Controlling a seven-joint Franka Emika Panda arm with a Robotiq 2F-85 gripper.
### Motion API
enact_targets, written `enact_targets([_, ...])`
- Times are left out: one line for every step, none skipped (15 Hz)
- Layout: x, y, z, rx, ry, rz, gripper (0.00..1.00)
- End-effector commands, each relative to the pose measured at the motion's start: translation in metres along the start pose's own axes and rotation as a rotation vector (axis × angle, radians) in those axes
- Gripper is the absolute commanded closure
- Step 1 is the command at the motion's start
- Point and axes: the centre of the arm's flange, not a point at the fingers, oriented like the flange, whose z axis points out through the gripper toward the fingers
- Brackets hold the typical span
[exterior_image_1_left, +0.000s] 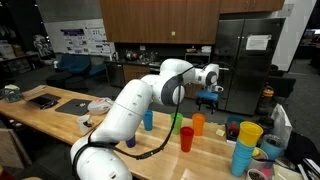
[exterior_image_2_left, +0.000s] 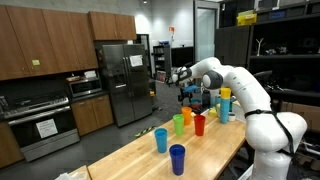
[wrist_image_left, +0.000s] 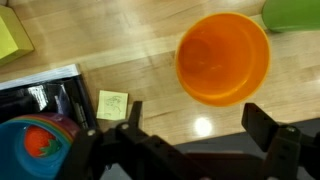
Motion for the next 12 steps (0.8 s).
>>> enact_targets([0.000,0.002,-0.013,-0.001,0.023,-0.024,0.00])
enact_targets([-0.001,0.003,-0.014,0.002,0.023,-0.025,0.00])
enact_targets([-0.001,0.005,-0.015,0.003,0.024,-0.028,0.00])
enact_targets([-0.001,0.006,-0.016,0.006,0.023,-0.031,0.00])
enact_targets([-0.003,0.010,-0.015,0.008,0.021,-0.032,0.00])
enact_targets([-0.004,0.013,-0.014,0.008,0.020,-0.030,0.00])
enact_targets([-0.007,0.016,-0.013,0.011,0.016,-0.029,0.00])
enact_targets([-0.009,0.020,-0.013,0.011,0.015,-0.033,0.00])
enact_targets([-0.011,0.023,-0.013,0.010,0.014,-0.038,0.00])
enact_targets([-0.015,0.028,-0.011,0.010,0.012,-0.036,0.00])
enact_targets([-0.017,0.032,-0.010,0.010,0.010,-0.036,0.00])
enact_targets([-0.020,0.035,-0.009,0.007,0.008,-0.037,0.00])
